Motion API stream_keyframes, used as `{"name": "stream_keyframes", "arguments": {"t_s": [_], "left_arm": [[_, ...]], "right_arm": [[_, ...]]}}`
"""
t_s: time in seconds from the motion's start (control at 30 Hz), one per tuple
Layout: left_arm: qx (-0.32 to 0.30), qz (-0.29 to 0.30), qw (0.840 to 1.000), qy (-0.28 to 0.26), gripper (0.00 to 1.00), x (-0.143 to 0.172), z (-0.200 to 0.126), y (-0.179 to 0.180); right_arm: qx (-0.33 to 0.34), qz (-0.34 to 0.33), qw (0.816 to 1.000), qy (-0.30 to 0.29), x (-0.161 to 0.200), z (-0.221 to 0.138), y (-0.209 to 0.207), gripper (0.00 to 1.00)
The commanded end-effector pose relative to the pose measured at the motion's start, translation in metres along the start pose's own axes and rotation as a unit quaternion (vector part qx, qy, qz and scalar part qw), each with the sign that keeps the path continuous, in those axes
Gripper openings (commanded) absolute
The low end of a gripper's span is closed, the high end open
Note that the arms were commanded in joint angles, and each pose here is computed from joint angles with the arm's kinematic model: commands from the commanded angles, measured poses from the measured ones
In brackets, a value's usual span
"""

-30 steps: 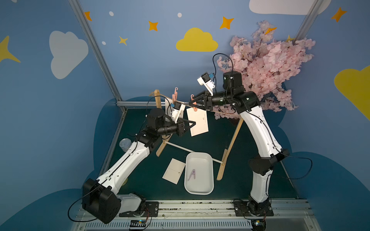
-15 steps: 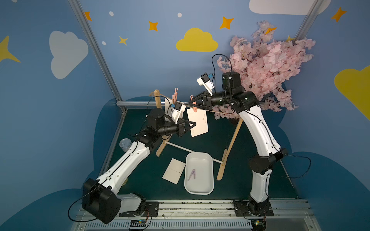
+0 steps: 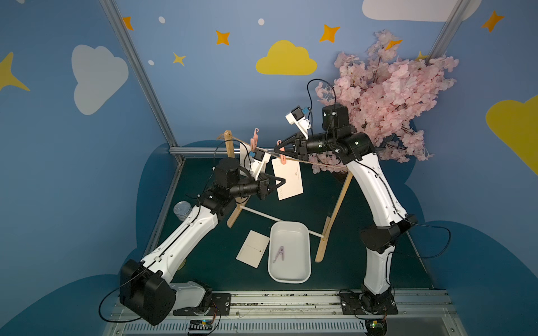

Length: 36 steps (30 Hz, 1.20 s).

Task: Remove the postcards from the strings
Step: Remove the clamp from the clothesline.

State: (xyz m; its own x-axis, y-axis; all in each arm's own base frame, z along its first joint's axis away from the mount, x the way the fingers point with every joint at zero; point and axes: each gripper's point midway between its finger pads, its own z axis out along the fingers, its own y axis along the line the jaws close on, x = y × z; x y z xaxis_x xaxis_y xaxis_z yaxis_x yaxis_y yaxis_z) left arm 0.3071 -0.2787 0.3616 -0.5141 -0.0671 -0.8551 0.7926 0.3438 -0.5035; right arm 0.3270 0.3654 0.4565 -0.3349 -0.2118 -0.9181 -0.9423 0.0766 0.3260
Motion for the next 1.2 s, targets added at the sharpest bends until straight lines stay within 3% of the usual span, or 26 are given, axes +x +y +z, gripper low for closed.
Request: {"name": "stream_keyframes", "arguments": {"t_s": [0.0, 0.6, 1.17], "left_arm": [[0.008, 0.030, 0.999, -0.022, 0.03, -0.018, -0.003, -0.009], [0.007, 0.009, 1.000, -0.016, 0.03, -0.008, -0.002, -0.004], [0.008, 0.000, 1.000, -0.009, 0.03, -0.002, 0.000, -0.003]], "right_arm": [[-0.012, 0.007, 1.000, 0.003, 0.001, 0.003, 0.003, 0.00], [0.068, -0.027, 0.997, -0.027, -0.020, -0.015, 0.003, 0.00], [0.103, -0.043, 0.992, -0.064, -0.035, -0.029, 0.007, 0.00]]}}
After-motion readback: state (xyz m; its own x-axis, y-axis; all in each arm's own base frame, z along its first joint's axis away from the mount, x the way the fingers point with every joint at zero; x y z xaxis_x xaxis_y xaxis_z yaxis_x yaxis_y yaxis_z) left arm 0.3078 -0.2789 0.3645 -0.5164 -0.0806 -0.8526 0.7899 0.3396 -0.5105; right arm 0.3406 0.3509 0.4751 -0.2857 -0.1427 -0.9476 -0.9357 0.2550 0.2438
